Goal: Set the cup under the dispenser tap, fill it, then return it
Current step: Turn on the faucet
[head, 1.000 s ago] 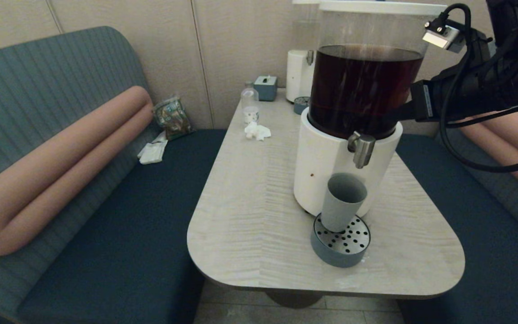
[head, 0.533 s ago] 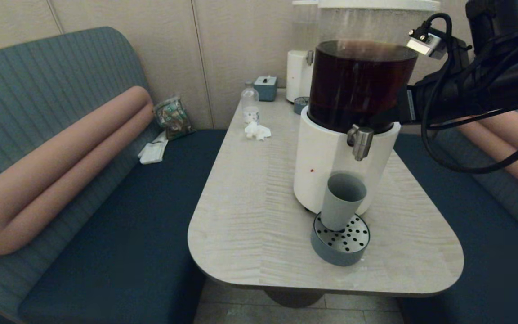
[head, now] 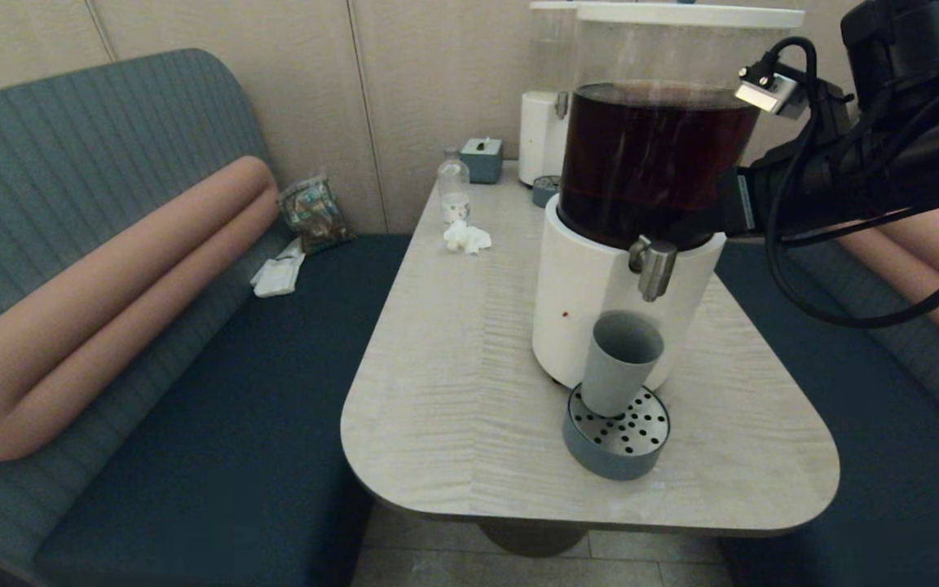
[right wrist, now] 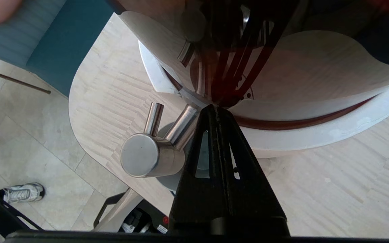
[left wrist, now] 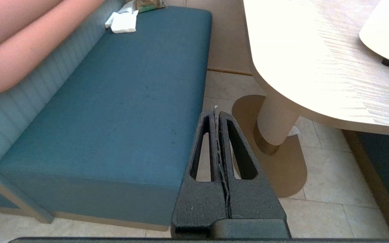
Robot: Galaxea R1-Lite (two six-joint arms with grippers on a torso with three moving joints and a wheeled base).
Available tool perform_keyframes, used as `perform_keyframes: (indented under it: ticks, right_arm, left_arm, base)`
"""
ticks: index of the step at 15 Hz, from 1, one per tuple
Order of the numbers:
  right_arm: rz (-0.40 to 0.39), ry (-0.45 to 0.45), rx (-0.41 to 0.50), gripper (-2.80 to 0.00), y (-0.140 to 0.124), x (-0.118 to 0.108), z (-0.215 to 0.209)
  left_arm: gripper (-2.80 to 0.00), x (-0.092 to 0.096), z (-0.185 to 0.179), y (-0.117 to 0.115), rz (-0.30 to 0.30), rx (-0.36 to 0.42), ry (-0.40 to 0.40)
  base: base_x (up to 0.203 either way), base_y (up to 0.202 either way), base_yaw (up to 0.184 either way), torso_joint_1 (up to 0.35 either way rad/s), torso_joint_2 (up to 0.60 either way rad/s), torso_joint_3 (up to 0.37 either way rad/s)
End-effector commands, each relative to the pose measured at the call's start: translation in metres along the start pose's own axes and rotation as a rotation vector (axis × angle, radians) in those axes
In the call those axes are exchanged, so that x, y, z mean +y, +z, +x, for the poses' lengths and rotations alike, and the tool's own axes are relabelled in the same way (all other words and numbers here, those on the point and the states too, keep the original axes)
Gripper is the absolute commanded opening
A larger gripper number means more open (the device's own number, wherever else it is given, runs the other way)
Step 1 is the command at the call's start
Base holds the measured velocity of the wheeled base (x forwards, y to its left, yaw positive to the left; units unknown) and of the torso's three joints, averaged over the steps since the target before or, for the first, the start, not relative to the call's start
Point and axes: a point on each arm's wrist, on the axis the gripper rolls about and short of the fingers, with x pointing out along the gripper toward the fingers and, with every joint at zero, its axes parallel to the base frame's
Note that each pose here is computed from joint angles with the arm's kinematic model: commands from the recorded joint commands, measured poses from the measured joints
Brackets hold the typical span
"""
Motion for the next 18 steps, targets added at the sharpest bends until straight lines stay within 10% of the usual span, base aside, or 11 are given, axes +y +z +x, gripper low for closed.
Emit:
perform_keyframes:
  ticks: [1, 18]
  right_arm:
    - [-0.003, 0.002, -0.009, -2.80, 0.000, 0.003, -0.009]
    - [-0.034, 0.054, 0.026, -2.80, -0.011, 0.025, -0.010]
  left_arm:
    - [-2.80, 0.000, 0.000, 0.000, -0.001, 0.001, 0.002]
    - [-2.80, 0.000, 0.000, 0.000, -0.001, 0.001, 0.000]
  base:
    - [0.000, 0.000, 0.000, 0.000, 0.00, 0.000]
    - [0.000, 0.000, 0.000, 0.000, 0.00, 0.000]
